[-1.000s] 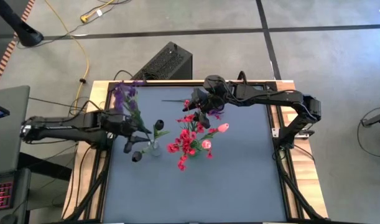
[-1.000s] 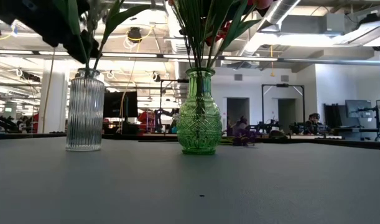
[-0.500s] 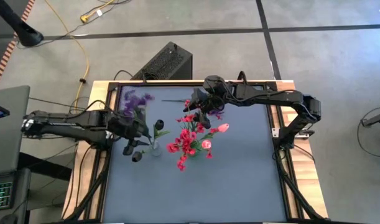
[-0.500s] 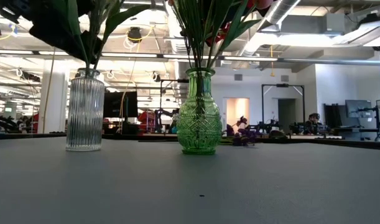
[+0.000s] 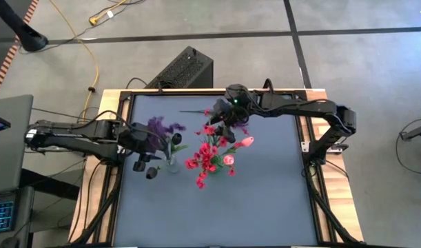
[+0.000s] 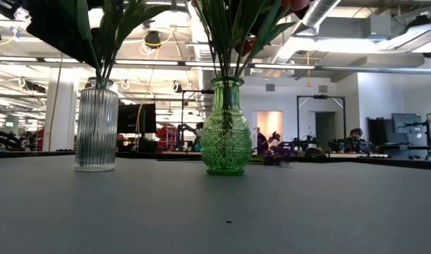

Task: Sort flowers into vase by color
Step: Put the right violet flowers into the transparent vase, then put the violet flowers into the transparent vase

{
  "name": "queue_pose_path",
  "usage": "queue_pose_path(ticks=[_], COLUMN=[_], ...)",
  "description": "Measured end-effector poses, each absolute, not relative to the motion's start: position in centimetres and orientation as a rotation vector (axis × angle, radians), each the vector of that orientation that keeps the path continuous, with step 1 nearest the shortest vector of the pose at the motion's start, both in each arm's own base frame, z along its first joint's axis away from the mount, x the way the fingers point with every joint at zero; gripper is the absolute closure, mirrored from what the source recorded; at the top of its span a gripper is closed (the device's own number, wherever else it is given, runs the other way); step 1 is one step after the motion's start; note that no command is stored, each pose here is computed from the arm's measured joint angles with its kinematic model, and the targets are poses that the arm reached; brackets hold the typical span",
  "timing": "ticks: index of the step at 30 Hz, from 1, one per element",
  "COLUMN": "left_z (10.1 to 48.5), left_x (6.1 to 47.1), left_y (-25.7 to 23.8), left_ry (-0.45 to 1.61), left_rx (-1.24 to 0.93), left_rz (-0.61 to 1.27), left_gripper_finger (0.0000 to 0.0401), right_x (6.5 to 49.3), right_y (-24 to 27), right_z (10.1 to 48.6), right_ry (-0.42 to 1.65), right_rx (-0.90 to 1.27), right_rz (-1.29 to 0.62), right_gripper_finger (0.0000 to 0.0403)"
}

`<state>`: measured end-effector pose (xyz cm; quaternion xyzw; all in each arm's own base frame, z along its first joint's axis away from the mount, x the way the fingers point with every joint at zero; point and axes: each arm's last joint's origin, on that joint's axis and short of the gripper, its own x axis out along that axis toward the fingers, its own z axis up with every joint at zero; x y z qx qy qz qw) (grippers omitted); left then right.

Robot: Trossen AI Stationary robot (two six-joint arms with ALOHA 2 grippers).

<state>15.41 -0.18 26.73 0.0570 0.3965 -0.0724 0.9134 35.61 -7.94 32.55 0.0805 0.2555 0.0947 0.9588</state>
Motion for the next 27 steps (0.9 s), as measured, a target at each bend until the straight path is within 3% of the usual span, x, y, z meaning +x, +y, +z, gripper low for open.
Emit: queue_pose_path(ticks=[15,27], left_z=[26.5,30.1], left_x=[14.9,13.8], left_y=[-0.2,-0.1], left_ry=[0.881,0.901], left_rx=[-0.015,-0.071], left_rz=[-0.117,-0.022], left_gripper_finger=[0.0252,0.0253], right_x=[31.4,28.7], right_y=[-12.5,-18.0], right_z=[33.4,31.7], right_ry=[0.621,0.595], right_rx=[0.248,0.229], right_rz=[0.012,-0.171], right_gripper_finger=[0.0143,0.0143])
